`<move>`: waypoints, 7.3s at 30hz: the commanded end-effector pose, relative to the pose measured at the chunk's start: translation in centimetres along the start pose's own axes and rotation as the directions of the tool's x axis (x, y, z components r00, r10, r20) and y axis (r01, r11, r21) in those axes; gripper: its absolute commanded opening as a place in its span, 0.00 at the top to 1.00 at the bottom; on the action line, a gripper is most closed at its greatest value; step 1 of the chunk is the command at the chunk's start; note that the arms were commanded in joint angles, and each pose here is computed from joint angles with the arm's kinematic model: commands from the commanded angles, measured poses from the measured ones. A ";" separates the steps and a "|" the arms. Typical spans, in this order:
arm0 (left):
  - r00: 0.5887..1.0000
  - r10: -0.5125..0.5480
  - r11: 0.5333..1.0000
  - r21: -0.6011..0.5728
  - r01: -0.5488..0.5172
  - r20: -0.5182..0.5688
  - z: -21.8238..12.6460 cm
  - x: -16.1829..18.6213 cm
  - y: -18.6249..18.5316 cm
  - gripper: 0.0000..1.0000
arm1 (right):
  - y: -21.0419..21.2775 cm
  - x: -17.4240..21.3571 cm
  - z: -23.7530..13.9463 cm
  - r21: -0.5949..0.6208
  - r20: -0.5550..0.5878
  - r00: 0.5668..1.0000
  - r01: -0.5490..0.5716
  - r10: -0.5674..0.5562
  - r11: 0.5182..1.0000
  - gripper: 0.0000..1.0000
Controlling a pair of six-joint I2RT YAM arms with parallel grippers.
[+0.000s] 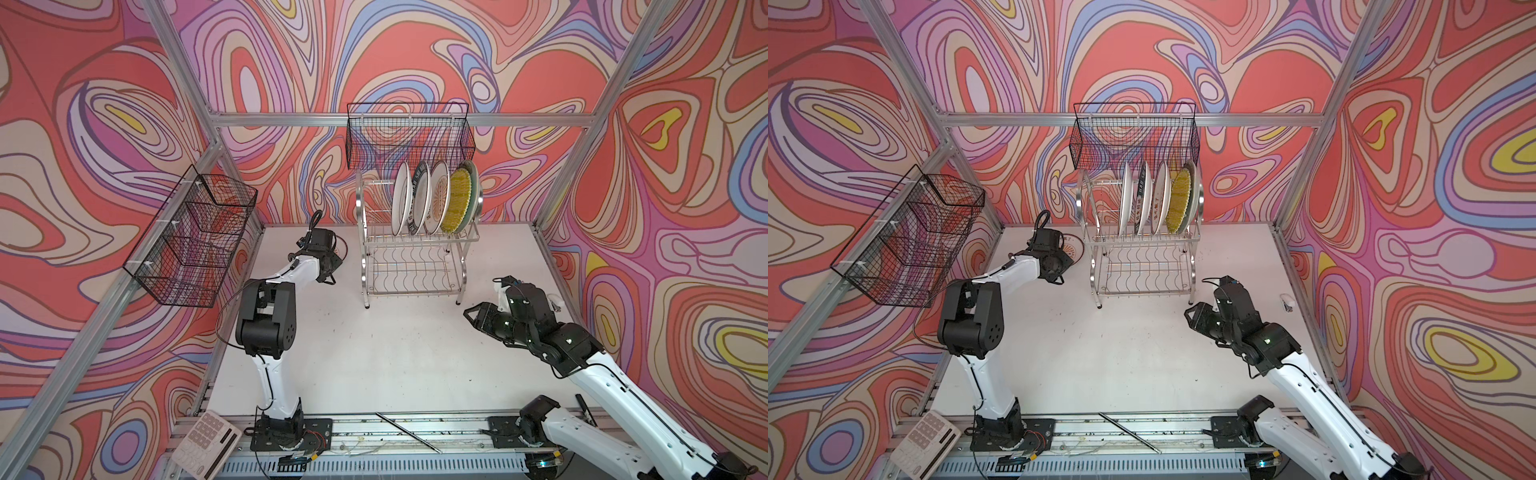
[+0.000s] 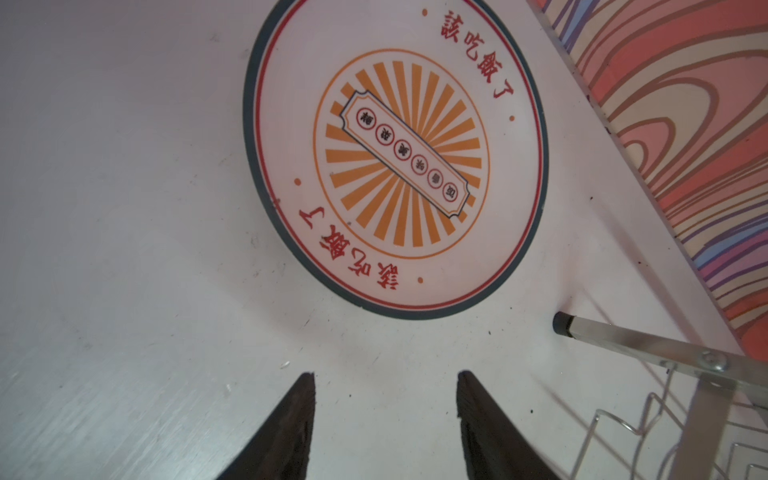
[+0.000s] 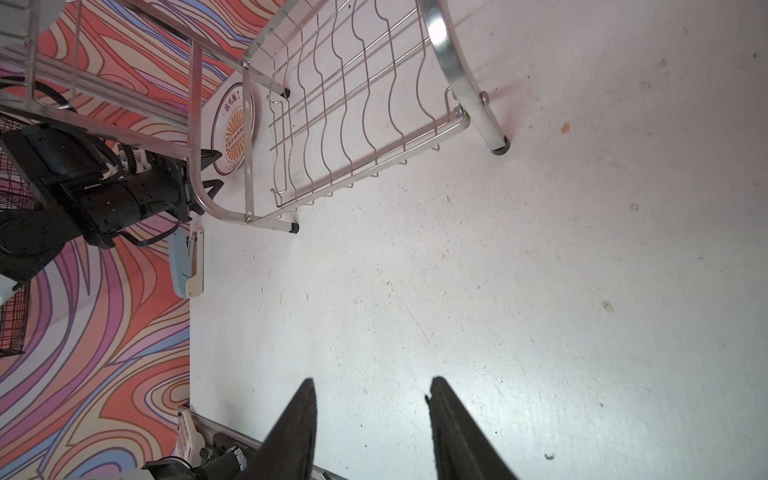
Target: Load the plates into the dish rack
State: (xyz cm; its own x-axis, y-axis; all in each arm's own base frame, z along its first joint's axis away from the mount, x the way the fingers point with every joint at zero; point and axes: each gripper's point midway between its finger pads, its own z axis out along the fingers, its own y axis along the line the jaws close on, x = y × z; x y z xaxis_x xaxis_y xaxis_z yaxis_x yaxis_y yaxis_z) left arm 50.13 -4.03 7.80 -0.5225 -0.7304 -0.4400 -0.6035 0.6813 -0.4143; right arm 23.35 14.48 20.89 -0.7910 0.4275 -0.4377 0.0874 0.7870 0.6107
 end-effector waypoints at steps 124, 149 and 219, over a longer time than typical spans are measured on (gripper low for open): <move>0.825 0.467 0.850 -0.094 -0.518 -0.318 -3.4 8.8 6.0 0.60 | 1.3 -1.3 -1.6 -0.019 0.052 0.995 0.090 -0.088 0.996 0.54; 0.814 0.437 0.860 -0.087 -0.503 -0.382 -6.8 13.7 11.3 0.61 | 1.5 -2.0 -1.9 -0.007 0.072 0.991 0.111 -0.110 0.994 0.54; 0.880 0.415 0.873 -0.172 -0.457 -0.232 1.9 -1.5 4.6 0.55 | 4.9 10.9 8.9 -0.231 -0.102 0.995 -0.041 0.018 0.972 0.56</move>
State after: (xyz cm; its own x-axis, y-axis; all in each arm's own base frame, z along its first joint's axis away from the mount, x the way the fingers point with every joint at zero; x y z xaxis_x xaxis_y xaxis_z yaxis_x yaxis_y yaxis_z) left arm 49.73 -0.55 5.72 -0.8255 -0.3855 -0.4123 -0.3935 0.9167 -0.0692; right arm 20.65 27.27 12.68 -0.8586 0.3769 -0.3474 -0.0218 0.6503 0.7593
